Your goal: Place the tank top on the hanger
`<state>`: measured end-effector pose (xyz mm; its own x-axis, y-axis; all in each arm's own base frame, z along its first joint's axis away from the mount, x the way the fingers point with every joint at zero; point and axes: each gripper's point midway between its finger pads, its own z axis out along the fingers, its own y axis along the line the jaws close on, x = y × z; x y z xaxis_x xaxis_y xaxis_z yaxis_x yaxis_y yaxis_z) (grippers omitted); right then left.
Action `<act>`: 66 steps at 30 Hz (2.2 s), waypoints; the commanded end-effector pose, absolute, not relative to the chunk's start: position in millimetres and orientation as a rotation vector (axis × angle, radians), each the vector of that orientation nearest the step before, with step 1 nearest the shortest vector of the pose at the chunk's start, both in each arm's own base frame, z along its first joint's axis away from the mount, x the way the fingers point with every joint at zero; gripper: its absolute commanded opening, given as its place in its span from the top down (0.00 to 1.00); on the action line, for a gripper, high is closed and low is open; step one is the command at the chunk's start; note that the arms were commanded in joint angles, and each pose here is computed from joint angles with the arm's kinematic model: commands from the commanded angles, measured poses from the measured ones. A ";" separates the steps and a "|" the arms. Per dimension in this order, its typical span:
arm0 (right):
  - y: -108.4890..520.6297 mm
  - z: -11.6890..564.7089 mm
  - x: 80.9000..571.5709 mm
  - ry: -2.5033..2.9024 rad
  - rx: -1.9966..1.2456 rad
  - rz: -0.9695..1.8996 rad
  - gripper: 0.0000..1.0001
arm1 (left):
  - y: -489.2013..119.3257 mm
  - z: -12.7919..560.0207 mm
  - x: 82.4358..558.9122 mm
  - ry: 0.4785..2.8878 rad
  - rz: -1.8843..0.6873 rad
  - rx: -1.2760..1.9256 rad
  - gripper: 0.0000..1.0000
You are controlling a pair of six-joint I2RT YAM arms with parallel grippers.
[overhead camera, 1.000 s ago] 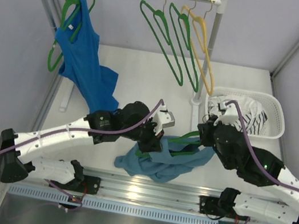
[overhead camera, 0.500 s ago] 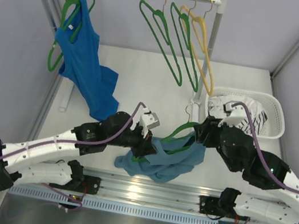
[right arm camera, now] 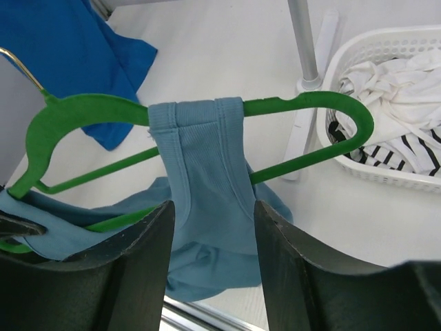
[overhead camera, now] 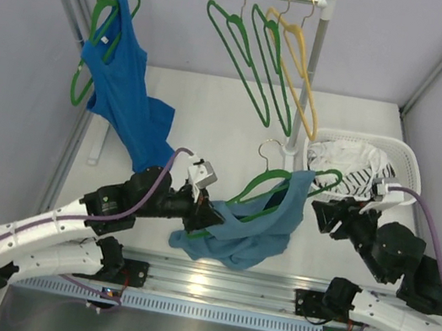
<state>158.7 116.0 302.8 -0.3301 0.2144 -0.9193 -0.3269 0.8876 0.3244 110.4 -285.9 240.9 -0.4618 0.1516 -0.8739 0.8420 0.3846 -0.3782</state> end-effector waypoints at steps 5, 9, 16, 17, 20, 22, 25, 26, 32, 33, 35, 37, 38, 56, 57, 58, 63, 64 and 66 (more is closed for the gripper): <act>130.9 312.3 154.6 1.758 -0.201 0.609 0.50 | -274.5 286.9 96.0 1.741 -1.187 0.866 1.00; 141.7 313.8 155.2 1.743 -0.233 0.632 0.47 | -268.8 298.5 86.5 1.730 -1.211 0.895 1.00; 161.8 315.7 158.0 1.753 -0.282 0.646 0.46 | -256.5 320.9 77.8 1.689 -1.219 0.905 1.00; 162.3 317.2 159.1 1.753 -0.277 0.644 0.46 | -254.4 323.1 76.5 1.683 -1.221 0.906 1.00; 165.1 321.6 159.9 1.740 -0.278 0.654 0.46 | -250.3 329.1 71.8 1.668 -1.231 0.913 1.00; 168.0 324.1 160.9 1.735 -0.282 0.657 0.46 | -247.6 331.0 69.7 1.669 -1.231 0.919 1.00; 172.1 331.5 160.4 1.722 -0.277 0.683 0.65 | -241.9 333.6 69.4 1.673 -1.213 0.912 1.00; 172.1 335.6 160.6 1.716 -0.269 0.690 0.79 | -239.6 334.6 70.4 1.672 -1.199 0.910 1.00; 162.2 351.4 161.0 1.702 -0.210 0.697 1.00 | -222.0 342.0 75.5 1.681 -1.124 0.858 1.00; 159.5 352.8 162.0 1.702 -0.195 0.689 1.00 | -219.5 341.6 77.0 1.688 -1.109 0.849 1.00; 155.9 357.3 161.0 1.697 -0.184 0.694 1.00 | -211.9 342.5 82.2 1.703 -1.066 0.812 1.00; 154.3 358.0 160.6 1.703 -0.174 0.694 1.00 | -206.4 346.4 83.7 1.695 -1.050 0.789 1.00; 154.7 359.8 159.8 1.701 -0.179 0.700 1.00 | -205.4 346.4 85.0 1.696 -1.043 0.781 1.00; 210.8 351.4 163.1 1.790 -0.323 0.738 0.60 | -172.7 320.9 87.2 1.885 -0.889 0.729 1.00; 211.8 350.6 163.8 1.792 -0.326 0.736 0.58 | -169.7 317.7 87.3 1.904 -0.876 0.720 1.00; 212.0 351.6 162.7 1.789 -0.328 0.742 0.57 | -162.0 314.0 93.2 1.922 -0.826 0.678 1.00; 210.7 356.6 162.7 1.783 -0.319 0.747 0.53 | -137.7 301.3 103.5 1.988 -0.705 0.554 1.00; 210.4 361.7 162.2 1.776 -0.317 0.753 0.52 | -133.6 301.9 107.0 1.995 -0.680 0.520 1.00; 210.3 362.9 162.3 1.784 -0.322 0.746 0.52 | -120.8 305.2 118.4 2.002 -0.592 0.439 1.00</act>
<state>166.3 210.0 334.9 -0.3623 0.1013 -0.9266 -0.5367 0.7900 0.2962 97.9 -143.5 282.4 -0.4999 0.1702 -0.8492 0.6552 0.7156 -0.2422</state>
